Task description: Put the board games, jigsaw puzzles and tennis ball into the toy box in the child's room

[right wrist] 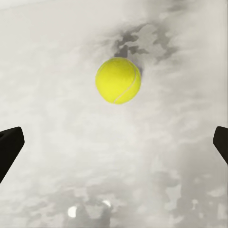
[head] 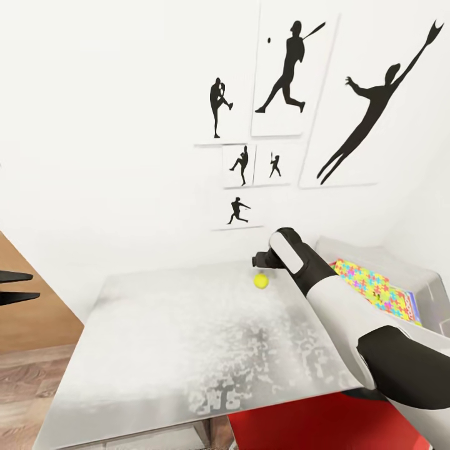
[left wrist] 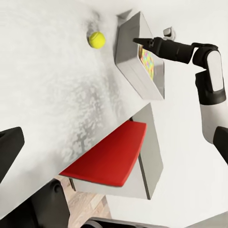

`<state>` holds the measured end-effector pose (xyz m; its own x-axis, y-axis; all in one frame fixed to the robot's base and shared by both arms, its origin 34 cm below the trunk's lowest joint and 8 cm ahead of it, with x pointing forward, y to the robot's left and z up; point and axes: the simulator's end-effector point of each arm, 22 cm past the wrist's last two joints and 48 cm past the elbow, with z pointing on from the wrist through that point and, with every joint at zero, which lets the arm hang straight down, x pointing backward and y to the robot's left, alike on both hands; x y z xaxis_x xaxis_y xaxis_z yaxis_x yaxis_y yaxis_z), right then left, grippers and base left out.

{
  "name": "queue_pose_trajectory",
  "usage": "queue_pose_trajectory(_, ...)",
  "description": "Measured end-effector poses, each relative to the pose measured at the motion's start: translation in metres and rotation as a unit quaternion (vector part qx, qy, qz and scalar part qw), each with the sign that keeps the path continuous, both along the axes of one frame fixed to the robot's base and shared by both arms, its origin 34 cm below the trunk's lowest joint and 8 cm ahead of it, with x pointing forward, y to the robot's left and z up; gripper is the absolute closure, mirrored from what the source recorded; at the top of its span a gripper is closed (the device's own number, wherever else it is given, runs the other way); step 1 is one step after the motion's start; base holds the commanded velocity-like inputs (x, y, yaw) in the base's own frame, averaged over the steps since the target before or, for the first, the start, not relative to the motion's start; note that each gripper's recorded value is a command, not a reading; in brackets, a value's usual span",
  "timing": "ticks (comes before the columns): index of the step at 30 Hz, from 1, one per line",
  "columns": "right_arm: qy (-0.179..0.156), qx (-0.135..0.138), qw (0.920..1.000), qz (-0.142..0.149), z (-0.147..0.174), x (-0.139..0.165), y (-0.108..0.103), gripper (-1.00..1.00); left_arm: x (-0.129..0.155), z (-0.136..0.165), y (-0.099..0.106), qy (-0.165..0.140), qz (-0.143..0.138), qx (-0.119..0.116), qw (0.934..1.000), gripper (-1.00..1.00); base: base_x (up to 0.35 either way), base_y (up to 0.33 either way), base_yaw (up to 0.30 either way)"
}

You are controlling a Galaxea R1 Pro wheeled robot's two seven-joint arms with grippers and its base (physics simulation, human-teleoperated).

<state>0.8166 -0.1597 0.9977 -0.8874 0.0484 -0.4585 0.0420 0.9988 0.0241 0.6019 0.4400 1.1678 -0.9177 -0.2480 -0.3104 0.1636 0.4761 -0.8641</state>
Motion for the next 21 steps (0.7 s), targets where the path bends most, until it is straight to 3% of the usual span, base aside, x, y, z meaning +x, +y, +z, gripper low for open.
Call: queue_pose_trajectory(21, 0.011, 0.003, 0.9999, -0.006, -0.024, 0.002, 0.0, -1.0, 0.005, -0.018, 0.0, 0.018, 0.0, 0.0, 0.9998, -1.0, 0.0, 0.0, 0.0)
